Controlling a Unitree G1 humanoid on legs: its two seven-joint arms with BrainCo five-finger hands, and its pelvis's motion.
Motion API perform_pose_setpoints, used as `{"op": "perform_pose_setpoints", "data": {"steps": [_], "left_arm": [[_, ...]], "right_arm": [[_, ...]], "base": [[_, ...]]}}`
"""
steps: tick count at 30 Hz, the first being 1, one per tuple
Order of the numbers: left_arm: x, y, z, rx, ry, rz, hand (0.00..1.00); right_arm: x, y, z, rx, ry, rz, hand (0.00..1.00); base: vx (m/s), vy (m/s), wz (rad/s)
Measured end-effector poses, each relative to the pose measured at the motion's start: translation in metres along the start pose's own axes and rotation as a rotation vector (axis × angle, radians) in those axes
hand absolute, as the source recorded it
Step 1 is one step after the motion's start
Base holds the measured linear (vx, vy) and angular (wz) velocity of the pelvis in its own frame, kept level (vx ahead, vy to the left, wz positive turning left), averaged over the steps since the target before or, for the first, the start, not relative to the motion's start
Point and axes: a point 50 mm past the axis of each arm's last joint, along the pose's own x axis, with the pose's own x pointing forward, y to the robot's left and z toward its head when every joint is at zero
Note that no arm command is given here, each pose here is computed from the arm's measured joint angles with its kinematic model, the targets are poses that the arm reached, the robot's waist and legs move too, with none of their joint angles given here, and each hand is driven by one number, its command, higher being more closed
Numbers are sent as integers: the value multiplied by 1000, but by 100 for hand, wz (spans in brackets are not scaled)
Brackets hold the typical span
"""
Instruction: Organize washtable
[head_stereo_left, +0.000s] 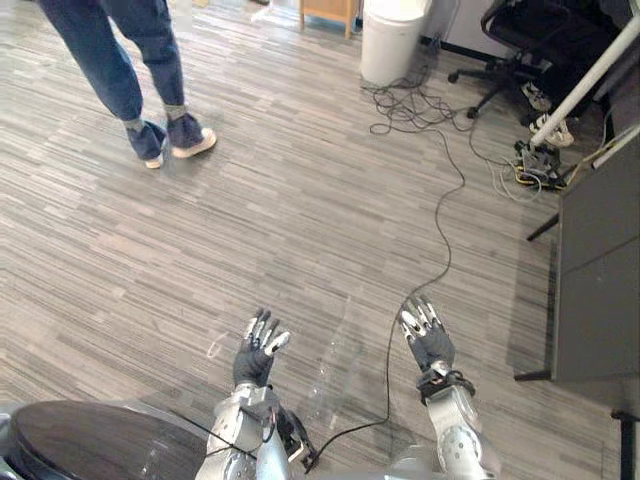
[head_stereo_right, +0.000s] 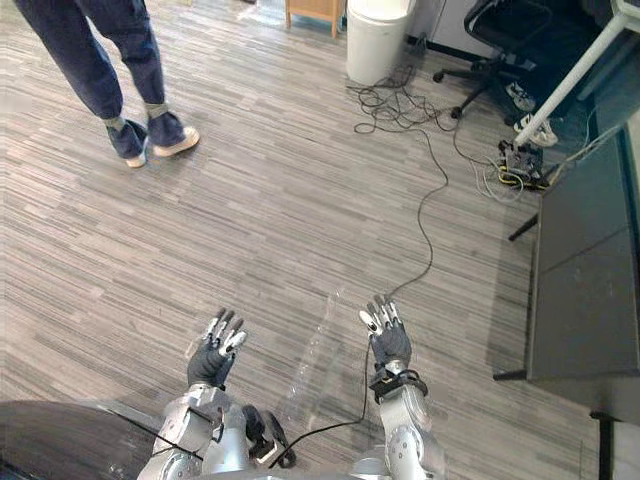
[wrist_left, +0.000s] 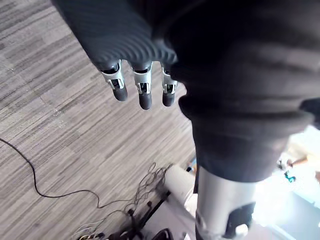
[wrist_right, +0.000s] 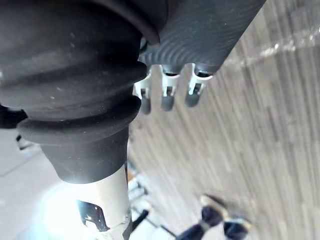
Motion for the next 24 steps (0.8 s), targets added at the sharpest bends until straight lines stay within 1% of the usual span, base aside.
{"op": "perform_pose_setpoints", "data": {"steps": [4,8,10,11,13,16,20,24], "left_arm": [[6,-10,-8,16,39,-53,0],[23,-19,-8,45,52,-99,0],[26,-26,-16,32,77,-107,0],[31,-32,-16,31,77,-125,0],[35,-34,-19,38,93,-131,0],[24,-37,-32,25,132,-156,0],[14,-31,-43,21,174,-133,0],[10,-37,-48,12,191,-151,0]], "right_arm": [[-12,-17,1,10,-8,-63,0],[-27,-38,7,18,-38,-153,0],[-31,-47,14,-12,-55,-178,0],[-26,-42,19,-25,-70,-151,0],[-27,-40,18,-13,-72,-147,0],[-33,-36,21,-21,-90,-130,0],[-21,-22,29,-2,-140,-80,0],[-20,-17,31,20,-175,-71,0]], "base": [[458,175,-5],[653,45,37],[602,51,-6],[544,46,-67],[541,-7,-57],[379,-38,-58],[466,38,-128],[360,89,-139]]}}
